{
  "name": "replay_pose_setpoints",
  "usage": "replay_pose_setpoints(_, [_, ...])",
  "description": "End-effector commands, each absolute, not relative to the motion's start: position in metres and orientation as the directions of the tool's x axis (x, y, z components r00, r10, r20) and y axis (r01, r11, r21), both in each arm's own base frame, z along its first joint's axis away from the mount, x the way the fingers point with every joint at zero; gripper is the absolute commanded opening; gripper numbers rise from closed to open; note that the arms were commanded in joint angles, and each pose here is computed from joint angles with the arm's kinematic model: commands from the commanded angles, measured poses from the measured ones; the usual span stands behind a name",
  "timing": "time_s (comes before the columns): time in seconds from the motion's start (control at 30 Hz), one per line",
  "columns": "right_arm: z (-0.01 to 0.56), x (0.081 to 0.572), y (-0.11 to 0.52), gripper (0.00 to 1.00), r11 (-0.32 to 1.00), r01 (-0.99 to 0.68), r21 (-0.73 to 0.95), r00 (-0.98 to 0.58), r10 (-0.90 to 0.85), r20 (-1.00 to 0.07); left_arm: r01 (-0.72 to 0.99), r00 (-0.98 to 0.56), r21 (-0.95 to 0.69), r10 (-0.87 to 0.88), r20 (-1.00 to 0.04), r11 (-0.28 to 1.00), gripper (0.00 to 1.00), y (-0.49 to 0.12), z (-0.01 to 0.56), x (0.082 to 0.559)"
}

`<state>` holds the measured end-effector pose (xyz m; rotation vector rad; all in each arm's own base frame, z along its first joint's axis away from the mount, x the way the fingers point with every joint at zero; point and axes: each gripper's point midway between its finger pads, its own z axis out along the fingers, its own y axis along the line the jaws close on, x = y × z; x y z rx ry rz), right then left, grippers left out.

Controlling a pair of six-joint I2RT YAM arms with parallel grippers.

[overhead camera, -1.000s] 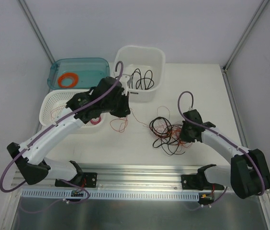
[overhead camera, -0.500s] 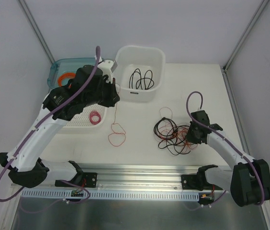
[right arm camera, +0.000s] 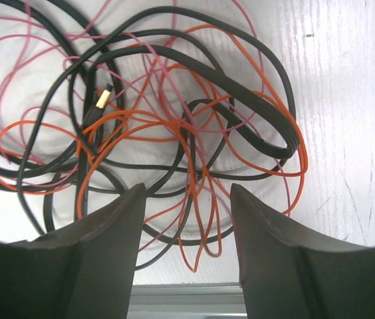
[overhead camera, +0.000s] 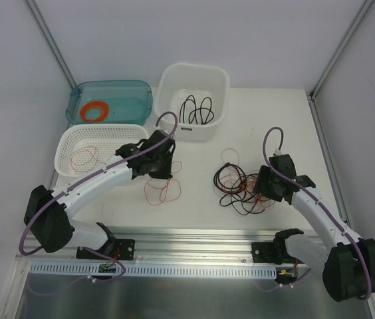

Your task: Untangle the cables

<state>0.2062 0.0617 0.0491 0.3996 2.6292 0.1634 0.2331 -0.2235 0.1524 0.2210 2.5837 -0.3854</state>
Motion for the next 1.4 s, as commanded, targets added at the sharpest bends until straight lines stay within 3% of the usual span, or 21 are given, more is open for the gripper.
replay_pose_setpoints(0.0, [0.074, 0.212, 0.067, 0.59, 0.954, 0.199, 0.224, -0.83, 0.286, -0.479, 0.125, -0.858, -0.272, -0.034, -0.512, 0.954, 0.0, -0.227, 0.125, 0.242])
replay_pose_setpoints(0.1, [0.081, 0.212, 0.07, 0.62, 0.952, 0.179, 0.247, -0.822, 0.282, -0.495, 0.106, -0.886, -0.253, -0.024, -0.462, 0.962, 0.01, -0.226, 0.096, 0.237])
replay_pose_setpoints(0.23, [0.082, 0.21, 0.072, 0.63, 0.951, 0.168, 0.261, -0.82, 0.282, -0.499, 0.095, -0.912, -0.233, -0.009, -0.409, 0.968, 0.15, -0.229, 0.07, 0.232])
replay_pose_setpoints(0.47, [0.081, 0.205, 0.078, 0.64, 0.945, 0.149, 0.292, -0.828, 0.281, -0.486, 0.156, -0.912, -0.181, 0.071, -0.405, 0.971, 0.41, -0.241, 0.055, 0.23])
replay_pose_setpoints(0.67, [0.082, 0.204, 0.078, 0.66, 0.944, 0.145, 0.297, -0.825, 0.281, -0.491, 0.208, -0.923, -0.157, 0.141, -0.357, 0.965, 0.54, -0.25, 0.038, 0.221])
replay_pose_setpoints(1.13, [0.085, 0.203, 0.081, 0.69, 0.939, 0.14, 0.315, -0.822, 0.287, -0.492, 0.327, -0.903, -0.047, 0.297, -0.31, 0.944, 0.48, -0.262, 0.017, 0.198])
replay_pose_setpoints(1.23, [0.086, 0.203, 0.081, 0.69, 0.937, 0.14, 0.321, -0.818, 0.293, -0.496, 0.332, -0.902, 0.001, 0.318, -0.291, 0.943, 0.44, -0.257, 0.013, 0.194])
replay_pose_setpoints(1.37, [0.086, 0.203, 0.083, 0.69, 0.934, 0.14, 0.33, -0.818, 0.297, -0.493, 0.301, -0.916, 0.033, 0.298, -0.269, 0.953, 0.29, -0.25, 0.003, 0.191])
